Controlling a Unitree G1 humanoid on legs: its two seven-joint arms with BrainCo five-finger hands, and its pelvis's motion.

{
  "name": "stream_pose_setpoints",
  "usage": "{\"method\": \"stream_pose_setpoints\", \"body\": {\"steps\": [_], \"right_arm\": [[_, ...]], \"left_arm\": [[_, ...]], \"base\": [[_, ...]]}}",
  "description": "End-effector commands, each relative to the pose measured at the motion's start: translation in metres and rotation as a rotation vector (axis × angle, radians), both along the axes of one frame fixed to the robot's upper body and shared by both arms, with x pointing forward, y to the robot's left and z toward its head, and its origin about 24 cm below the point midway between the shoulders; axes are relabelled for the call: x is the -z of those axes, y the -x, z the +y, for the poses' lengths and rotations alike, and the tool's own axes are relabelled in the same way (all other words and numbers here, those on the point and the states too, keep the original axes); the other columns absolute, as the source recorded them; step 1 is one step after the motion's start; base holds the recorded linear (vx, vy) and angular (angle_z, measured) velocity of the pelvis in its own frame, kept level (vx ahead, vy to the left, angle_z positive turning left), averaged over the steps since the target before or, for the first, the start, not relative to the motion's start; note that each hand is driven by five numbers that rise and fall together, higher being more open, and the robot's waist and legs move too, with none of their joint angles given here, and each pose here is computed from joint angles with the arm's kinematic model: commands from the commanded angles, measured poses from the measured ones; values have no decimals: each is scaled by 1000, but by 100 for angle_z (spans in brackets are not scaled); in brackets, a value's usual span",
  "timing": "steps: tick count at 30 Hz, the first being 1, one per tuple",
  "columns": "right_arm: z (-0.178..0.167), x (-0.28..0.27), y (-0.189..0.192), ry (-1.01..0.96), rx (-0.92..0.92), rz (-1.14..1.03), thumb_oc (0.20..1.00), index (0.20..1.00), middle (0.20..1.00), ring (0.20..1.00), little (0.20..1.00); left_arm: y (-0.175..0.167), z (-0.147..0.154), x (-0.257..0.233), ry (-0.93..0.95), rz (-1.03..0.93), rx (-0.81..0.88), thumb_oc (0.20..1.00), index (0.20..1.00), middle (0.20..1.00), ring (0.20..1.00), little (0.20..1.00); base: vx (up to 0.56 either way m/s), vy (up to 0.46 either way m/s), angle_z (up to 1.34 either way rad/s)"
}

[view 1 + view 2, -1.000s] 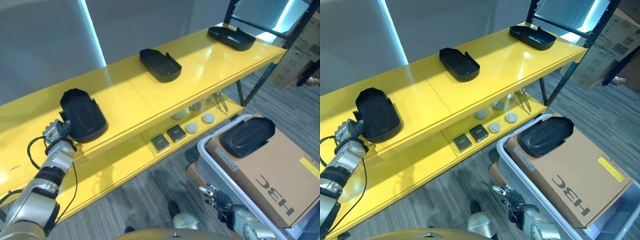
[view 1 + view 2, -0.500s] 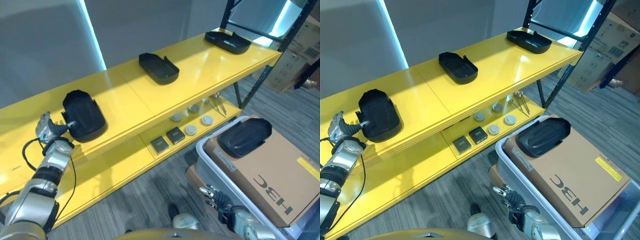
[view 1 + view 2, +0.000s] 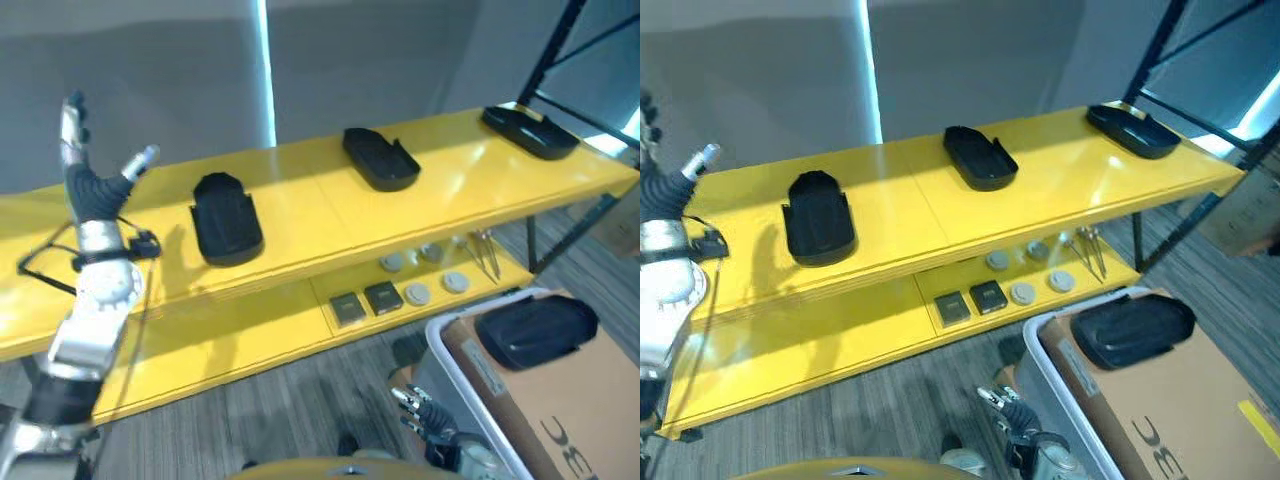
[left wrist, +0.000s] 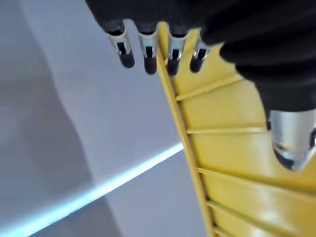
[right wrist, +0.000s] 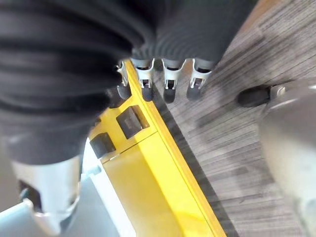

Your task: Move parts from the plastic box to the shelf.

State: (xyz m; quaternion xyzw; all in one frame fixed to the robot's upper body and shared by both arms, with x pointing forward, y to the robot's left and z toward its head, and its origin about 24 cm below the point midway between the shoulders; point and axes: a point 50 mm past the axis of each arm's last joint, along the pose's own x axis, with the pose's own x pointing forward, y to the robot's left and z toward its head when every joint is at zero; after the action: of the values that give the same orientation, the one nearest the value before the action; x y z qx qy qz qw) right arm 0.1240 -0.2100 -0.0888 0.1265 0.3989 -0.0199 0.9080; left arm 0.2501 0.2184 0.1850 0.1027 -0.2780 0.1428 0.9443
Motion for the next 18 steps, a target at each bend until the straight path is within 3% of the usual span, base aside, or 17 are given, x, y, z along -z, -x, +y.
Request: {"method": "stream_pose_setpoints", "body": {"steps": [1, 2, 3, 4, 5, 11, 18], "right_arm": [[0, -14, -15, 30, 23, -88, 1000, 1000, 1000, 1000, 1000], [0, -14, -14, 31, 27, -87, 1000, 1000, 1000, 1000, 1000], [0, -14, -13, 27, 39, -90, 1000, 1000, 1000, 1000, 1000], [-1, -14, -13, 26, 42, -91, 1000, 1000, 1000, 1000, 1000], [-2, -14, -14, 25, 47, -92, 1000, 1000, 1000, 1000, 1000], [0, -12, -17, 15, 35, -96, 1000, 1000, 1000, 1000, 1000], [9, -8, -21, 13, -61, -72, 1000, 1000, 1000, 1000, 1000]], "left_arm": [[-7, -12, 22, 153, 111, 271, 1000, 1000, 1000, 1000, 1000], [-4, -17, 29, 178, 126, 294, 1000, 1000, 1000, 1000, 1000], [1, -28, 45, 201, 180, 352, 642, 642, 642, 642, 642], [2, -31, 50, 221, 200, 361, 555, 555, 555, 555, 555], [3, -34, 58, 249, 231, 374, 200, 200, 200, 200, 200], [2, -45, 83, 223, 291, 297, 200, 200, 200, 200, 200], [-46, -40, 99, 163, 337, 20, 200, 200, 200, 200, 200]], "base": [[-6, -10, 22], [-16, -18, 20], [-17, -15, 9], [0, 0, 0], [0, 0, 0], [0, 0, 0], [16, -2, -6]]}}
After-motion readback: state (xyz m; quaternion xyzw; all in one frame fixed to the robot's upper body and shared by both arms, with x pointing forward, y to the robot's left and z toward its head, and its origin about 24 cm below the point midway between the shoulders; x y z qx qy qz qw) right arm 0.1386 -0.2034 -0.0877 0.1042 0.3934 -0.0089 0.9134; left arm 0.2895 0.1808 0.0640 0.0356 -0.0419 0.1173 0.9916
